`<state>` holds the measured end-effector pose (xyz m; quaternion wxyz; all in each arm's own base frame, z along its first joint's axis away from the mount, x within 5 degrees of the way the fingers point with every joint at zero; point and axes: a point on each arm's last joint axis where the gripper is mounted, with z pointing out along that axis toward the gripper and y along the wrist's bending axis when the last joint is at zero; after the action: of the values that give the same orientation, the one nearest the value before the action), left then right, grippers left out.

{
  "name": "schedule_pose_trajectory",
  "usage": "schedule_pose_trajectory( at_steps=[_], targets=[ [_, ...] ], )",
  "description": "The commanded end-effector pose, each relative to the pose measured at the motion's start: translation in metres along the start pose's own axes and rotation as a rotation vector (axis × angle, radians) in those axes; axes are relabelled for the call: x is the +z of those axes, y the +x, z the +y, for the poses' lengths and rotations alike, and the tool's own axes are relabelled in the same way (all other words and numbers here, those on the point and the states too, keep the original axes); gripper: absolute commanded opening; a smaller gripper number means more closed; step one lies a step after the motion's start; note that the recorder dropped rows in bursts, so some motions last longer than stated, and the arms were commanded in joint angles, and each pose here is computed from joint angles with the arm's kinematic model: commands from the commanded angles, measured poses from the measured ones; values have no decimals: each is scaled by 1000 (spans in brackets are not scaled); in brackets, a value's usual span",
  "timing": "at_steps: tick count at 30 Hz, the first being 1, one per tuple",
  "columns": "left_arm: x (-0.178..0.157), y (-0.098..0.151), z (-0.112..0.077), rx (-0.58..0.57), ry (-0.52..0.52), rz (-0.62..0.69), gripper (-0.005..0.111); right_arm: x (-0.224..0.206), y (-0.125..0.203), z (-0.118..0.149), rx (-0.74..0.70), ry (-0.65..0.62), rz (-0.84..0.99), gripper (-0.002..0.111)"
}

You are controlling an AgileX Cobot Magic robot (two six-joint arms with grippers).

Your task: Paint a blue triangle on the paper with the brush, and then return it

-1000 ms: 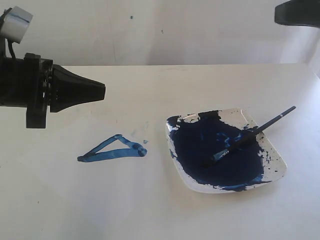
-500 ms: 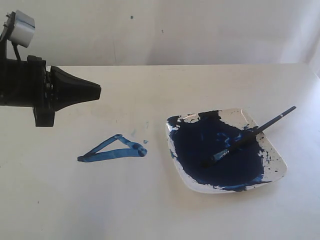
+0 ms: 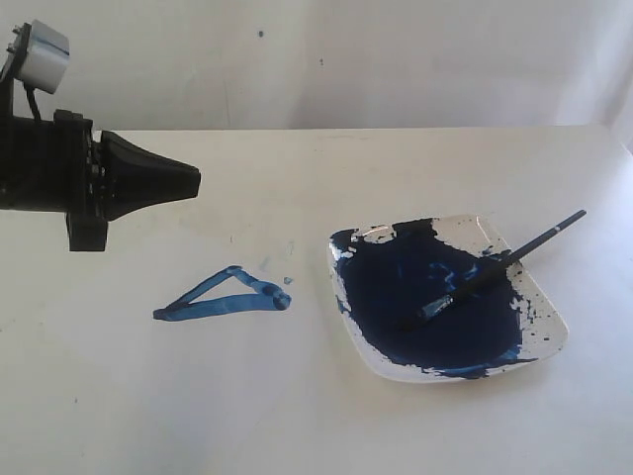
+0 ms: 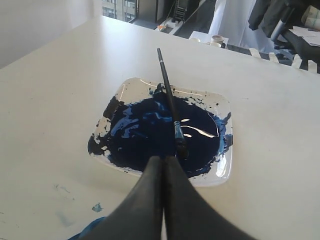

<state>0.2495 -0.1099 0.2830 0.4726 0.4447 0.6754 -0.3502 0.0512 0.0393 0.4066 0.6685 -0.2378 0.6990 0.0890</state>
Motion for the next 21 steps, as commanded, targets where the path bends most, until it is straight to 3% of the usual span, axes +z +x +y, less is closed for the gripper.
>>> schedule_pose_trajectory(
  at_steps=[1, 8, 18, 21],
  targets=[
    [0, 0, -3, -3, 18, -14, 0, -3, 0, 4, -5, -39, -19, 0],
    [0, 0, -3, -3, 18, -14, 0, -18, -3, 12, -16, -90, -78, 0],
    [0, 0, -3, -3, 18, -14, 0, -18, -7, 6, 356, -57, -128, 0],
    [0, 0, -3, -3, 18, -14, 0, -8, 1, 2, 398, -24, -116, 0]
  ],
)
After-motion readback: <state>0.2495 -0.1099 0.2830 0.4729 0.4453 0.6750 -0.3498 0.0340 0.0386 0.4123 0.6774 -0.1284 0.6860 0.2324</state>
